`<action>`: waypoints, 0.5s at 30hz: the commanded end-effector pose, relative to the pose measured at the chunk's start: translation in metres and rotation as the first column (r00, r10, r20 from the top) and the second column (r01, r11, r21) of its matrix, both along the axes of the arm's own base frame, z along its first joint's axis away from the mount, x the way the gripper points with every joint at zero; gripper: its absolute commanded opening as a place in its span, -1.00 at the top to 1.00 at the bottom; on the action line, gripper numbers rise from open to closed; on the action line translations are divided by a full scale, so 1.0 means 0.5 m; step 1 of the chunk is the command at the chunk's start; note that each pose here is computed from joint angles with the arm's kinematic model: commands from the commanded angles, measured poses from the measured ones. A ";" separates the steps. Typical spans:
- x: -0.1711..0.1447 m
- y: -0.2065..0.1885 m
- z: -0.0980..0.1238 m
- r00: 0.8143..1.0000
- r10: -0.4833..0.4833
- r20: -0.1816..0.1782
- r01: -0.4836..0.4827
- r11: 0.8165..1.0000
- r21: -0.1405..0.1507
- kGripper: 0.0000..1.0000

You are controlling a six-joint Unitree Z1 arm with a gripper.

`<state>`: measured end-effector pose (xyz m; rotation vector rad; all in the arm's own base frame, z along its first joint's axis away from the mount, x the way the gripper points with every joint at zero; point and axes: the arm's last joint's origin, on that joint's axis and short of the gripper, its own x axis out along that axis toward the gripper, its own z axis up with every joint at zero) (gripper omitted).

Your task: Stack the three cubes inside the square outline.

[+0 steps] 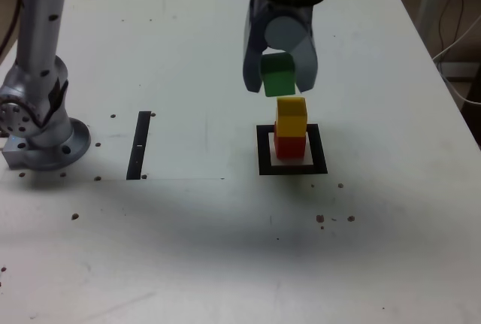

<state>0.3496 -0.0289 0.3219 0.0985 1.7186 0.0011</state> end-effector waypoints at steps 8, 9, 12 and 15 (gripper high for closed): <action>0.016 -0.011 -0.010 1.000 -0.015 -0.019 0.014 1.000 -0.013 0.98; 0.017 -0.011 -0.012 1.000 -0.015 -0.022 0.015 1.000 -0.010 0.98; 0.020 -0.010 -0.018 0.999 -0.016 -0.030 0.016 1.000 -0.002 0.98; 0.022 -0.010 -0.020 0.999 -0.016 -0.032 0.016 1.000 0.000 0.98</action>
